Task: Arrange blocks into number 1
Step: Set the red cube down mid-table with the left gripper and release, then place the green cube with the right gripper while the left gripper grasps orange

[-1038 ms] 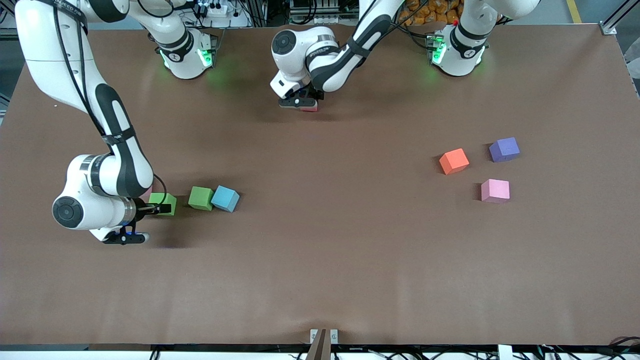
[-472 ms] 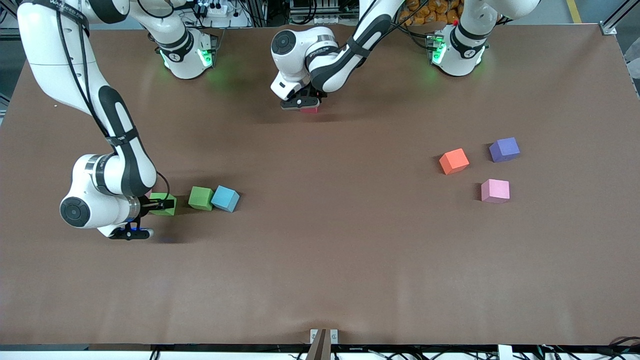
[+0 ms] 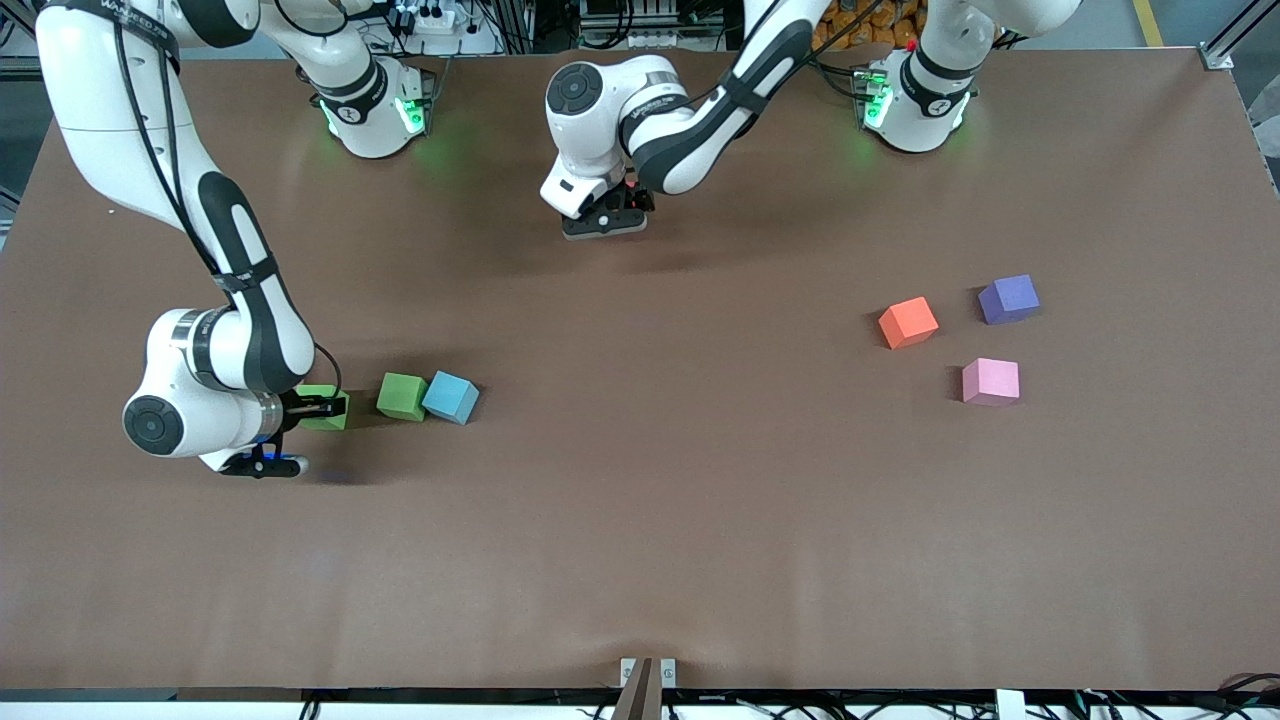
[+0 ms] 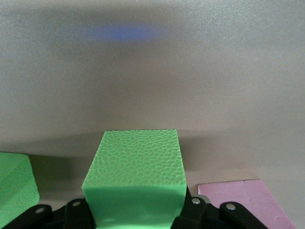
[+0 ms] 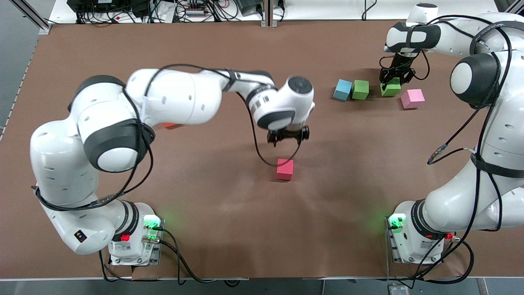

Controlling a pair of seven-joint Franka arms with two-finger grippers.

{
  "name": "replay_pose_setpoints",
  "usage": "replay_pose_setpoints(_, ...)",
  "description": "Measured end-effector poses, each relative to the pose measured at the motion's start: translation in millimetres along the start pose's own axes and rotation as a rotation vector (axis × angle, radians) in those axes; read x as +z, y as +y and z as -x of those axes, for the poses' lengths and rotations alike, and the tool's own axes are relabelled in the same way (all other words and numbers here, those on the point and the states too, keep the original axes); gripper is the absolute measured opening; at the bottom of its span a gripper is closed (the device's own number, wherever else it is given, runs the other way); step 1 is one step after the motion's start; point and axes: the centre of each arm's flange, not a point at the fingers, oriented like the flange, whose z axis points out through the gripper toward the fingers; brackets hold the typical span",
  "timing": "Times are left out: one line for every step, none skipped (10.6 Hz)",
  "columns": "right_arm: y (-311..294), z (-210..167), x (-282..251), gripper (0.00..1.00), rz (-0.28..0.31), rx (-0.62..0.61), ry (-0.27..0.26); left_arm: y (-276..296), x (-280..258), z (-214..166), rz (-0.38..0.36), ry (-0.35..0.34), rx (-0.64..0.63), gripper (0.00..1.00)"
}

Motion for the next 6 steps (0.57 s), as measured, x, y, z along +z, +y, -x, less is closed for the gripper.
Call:
replay_pose_setpoints(0, 0, 0, 0.62, 0.0, 0.001, 0.0, -8, -14, -29, 0.013, 0.008, -0.047, 1.0)
replay_pose_setpoints(0, -1, -2, 0.62, 0.0, 0.0, 0.005, -21, -21, -63, 0.02, 0.012, -0.101, 1.0)
replay_pose_setpoints(-1, -1, -9, 0.62, -0.001, -0.001, 0.016, -40, -23, -102, 0.024, 0.013, -0.162, 1.0)
replay_pose_setpoints(-3, 0, -26, 0.62, -0.002, 0.001, 0.033, -62, -26, -141, 0.027, 0.015, -0.22, 1.0)
replay_pose_setpoints(-7, 5, -55, 0.62, -0.005, 0.011, 0.064, -93, -28, -185, 0.03, 0.02, -0.267, 1.0)
replay_pose_setpoints(-13, 13, -88, 0.62, -0.008, 0.019, 0.106, -128, -31, -229, 0.034, 0.023, -0.295, 1.0)
